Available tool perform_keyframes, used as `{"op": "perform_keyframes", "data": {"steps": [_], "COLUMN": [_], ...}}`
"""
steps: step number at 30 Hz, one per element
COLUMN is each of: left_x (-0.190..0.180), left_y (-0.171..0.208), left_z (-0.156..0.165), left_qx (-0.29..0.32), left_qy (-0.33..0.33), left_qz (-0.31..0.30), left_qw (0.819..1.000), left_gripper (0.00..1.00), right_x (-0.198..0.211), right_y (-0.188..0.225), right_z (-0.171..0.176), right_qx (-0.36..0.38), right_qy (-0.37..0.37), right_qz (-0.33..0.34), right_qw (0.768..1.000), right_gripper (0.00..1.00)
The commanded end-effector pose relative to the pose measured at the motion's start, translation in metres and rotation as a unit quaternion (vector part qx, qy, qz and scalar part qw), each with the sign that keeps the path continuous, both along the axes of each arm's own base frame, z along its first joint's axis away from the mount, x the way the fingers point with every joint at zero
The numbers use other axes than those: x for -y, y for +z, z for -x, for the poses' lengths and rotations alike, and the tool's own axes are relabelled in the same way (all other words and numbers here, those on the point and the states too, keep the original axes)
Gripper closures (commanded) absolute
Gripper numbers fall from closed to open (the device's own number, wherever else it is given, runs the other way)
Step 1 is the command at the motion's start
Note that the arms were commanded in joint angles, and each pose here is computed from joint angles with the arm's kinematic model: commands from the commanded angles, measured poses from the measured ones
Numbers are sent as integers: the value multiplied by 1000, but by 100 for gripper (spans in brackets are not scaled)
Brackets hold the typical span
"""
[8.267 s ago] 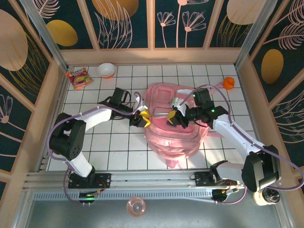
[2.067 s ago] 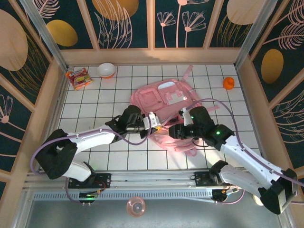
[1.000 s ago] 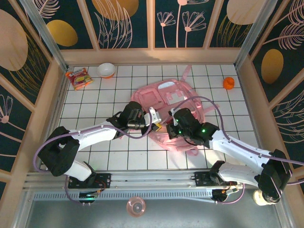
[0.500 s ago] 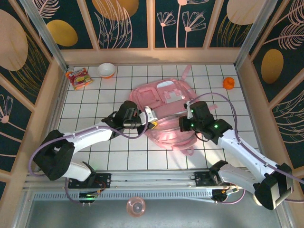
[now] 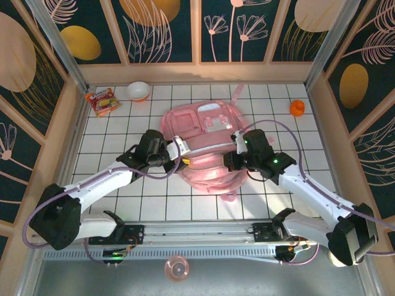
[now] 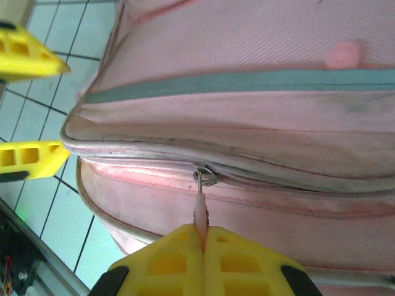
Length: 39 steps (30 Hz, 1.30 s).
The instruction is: Pack books, pencil case, and school supplies into a backpack
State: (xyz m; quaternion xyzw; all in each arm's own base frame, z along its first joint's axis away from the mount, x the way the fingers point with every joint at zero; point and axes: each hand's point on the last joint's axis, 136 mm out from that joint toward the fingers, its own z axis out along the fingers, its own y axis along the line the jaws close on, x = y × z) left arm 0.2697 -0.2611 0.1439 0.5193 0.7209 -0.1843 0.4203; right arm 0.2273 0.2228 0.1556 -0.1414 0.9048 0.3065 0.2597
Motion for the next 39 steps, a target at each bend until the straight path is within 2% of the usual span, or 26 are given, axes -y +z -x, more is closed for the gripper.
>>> {"op": "perform_keyframes", "data": {"steps": [1, 8, 13, 15, 16, 18, 22, 24, 27, 33, 34, 35, 37, 38, 39], "left_x": [13, 55, 85, 93, 92, 87, 71, 57, 37, 9, 8, 9, 16, 22, 28], "left_y": [18, 8, 5, 8, 5, 0, -8, -9, -11, -12, -10, -6, 5, 10, 16], "left_z": [7, 15, 7, -4, -8, -18, -10, -8, -5, -12, -15, -17, -17, -15, -13], "left_qx": [-4, 8, -1, 2, 3, 10, 14, 17, 22, 45, 51, 54, 46, 31, 20], "left_qy": [-45, -113, -119, -107, -95, -65, -66, -61, -64, -44, -39, -37, -48, -61, -69], "left_qz": [7, -20, -1, 5, 1, -9, -16, -15, -16, -31, -33, -32, -21, -11, -1], "left_qw": [999, 993, 993, 994, 995, 998, 998, 998, 998, 998, 997, 997, 998, 998, 997], "left_gripper": [36, 30, 35, 43, 51, 75, 94, 96, 95, 88, 80, 67, 47, 39, 36], "right_x": [-23, -19, -9, -3, 1, 16, 52, 64, 69, 32, 24, 17, 9, 7, 8], "right_y": [17, 14, 16, 18, 18, 16, 11, 9, 3, 9, 11, 12, 13, 12, 12], "right_z": [4, 1, -5, -9, -12, -19, -32, -35, -35, -22, -18, -14, -10, -8, -8], "right_qx": [10, 10, 13, 14, 14, 11, 2, 2, -5, -18, -15, -15, -17, -18, -18], "right_qy": [37, 33, 9, -6, -17, -49, -105, -121, -123, -64, -53, -45, -37, -36, -38], "right_qz": [-35, -13, 3, 9, 14, 19, 8, 6, 7, -53, -58, -60, -60, -59, -60], "right_qw": [999, 999, 1000, 1000, 1000, 999, 994, 993, 992, 996, 997, 997, 997, 997, 997], "right_gripper": [100, 100, 100, 100, 100, 100, 100, 100, 100, 100, 100, 100, 100, 100, 100]}}
